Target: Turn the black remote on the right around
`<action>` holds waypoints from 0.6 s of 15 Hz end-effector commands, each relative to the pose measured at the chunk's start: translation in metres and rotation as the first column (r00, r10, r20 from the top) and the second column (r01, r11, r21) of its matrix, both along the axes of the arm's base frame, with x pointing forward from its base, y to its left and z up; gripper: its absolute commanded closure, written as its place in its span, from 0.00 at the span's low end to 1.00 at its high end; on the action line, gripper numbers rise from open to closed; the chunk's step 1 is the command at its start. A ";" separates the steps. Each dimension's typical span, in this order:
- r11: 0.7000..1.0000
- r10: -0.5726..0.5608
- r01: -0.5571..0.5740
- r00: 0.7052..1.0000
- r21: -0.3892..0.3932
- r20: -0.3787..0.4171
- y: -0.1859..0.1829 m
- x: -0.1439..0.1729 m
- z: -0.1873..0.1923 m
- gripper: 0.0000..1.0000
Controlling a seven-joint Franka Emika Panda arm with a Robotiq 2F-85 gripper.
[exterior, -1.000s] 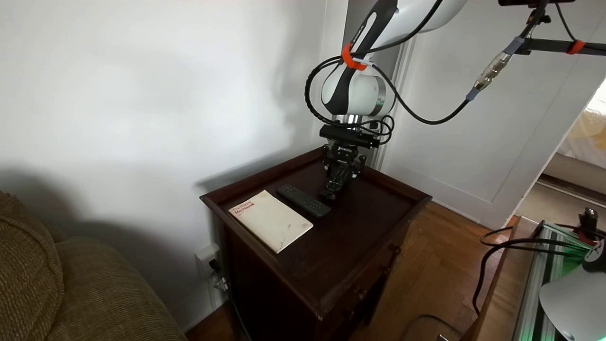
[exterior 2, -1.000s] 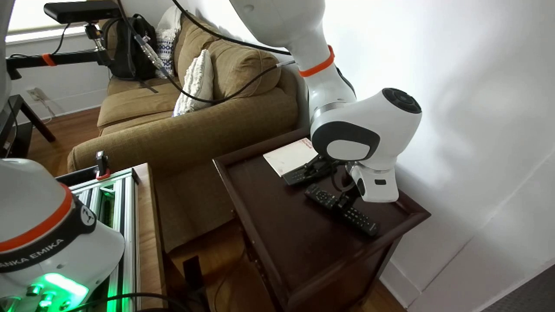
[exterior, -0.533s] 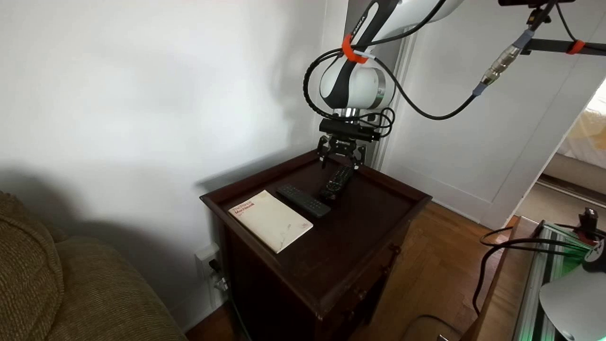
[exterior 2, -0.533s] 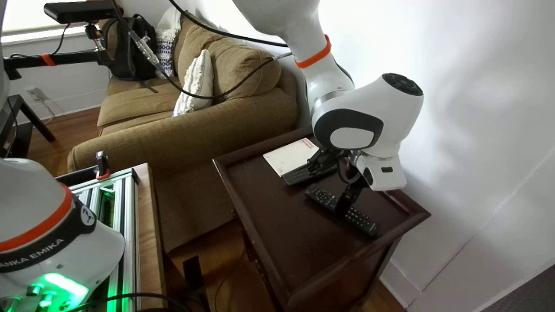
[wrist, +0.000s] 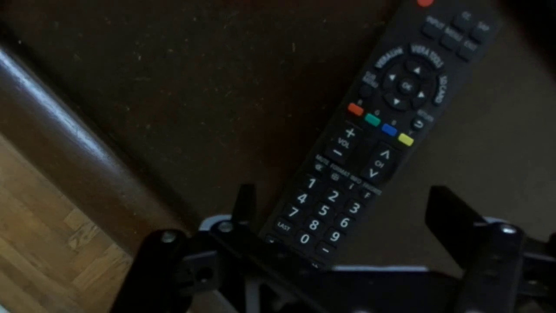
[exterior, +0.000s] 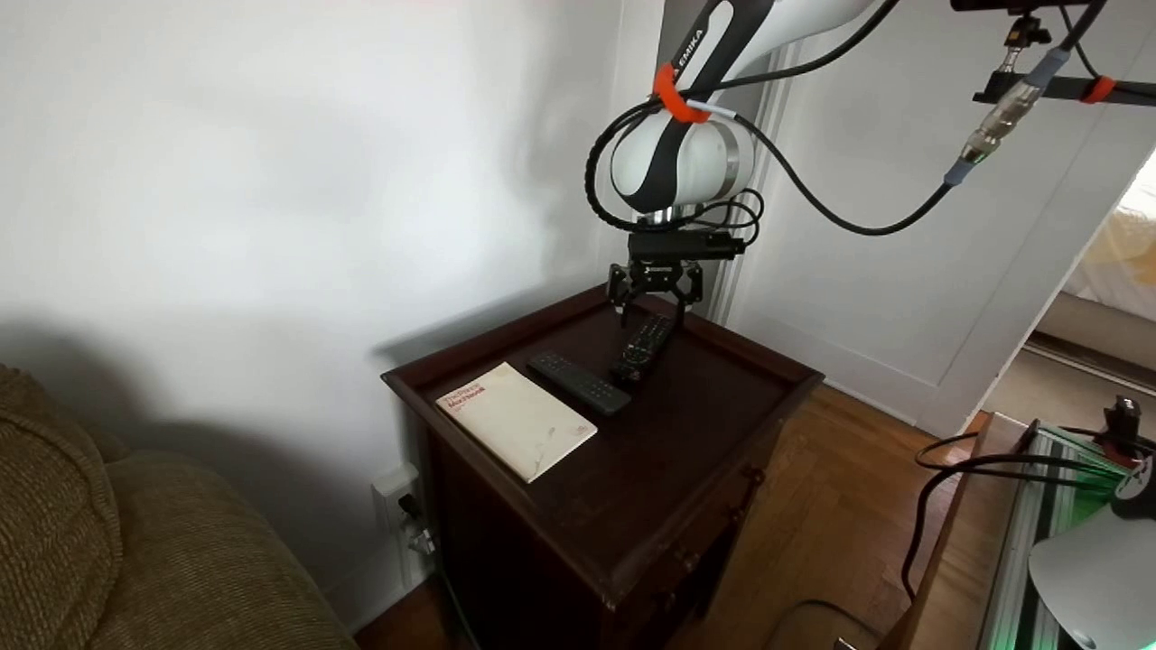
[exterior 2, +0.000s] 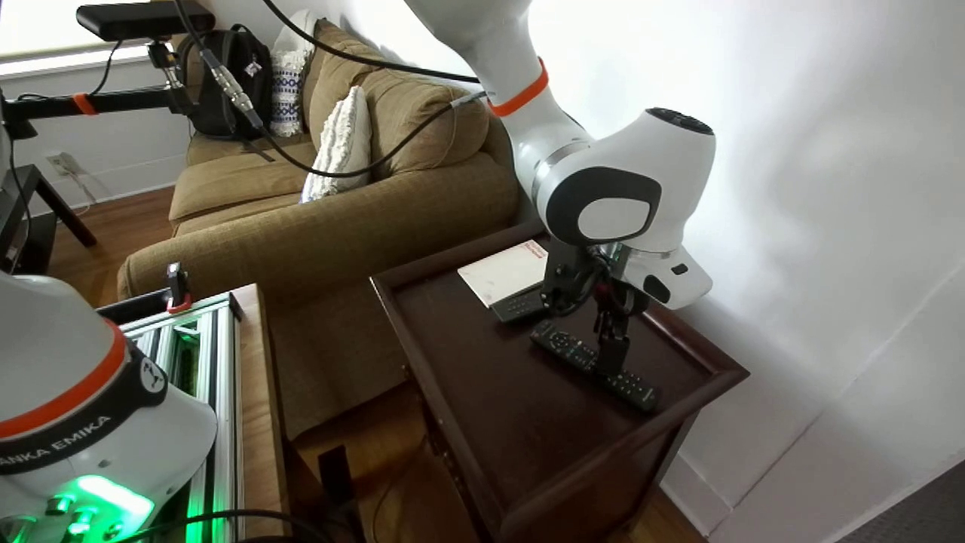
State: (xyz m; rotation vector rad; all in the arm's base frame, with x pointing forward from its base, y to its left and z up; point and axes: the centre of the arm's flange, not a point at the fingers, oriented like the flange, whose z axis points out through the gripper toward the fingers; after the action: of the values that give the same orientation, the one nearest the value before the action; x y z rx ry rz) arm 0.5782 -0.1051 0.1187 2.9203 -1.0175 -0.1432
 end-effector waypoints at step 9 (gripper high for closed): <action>0.816 0.573 -0.577 0.815 -0.033 -0.085 0.017 -0.038 0.031 0.00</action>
State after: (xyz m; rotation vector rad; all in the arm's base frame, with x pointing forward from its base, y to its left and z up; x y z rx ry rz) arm 0.5595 -0.0915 0.1322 3.0105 -0.3042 -0.1806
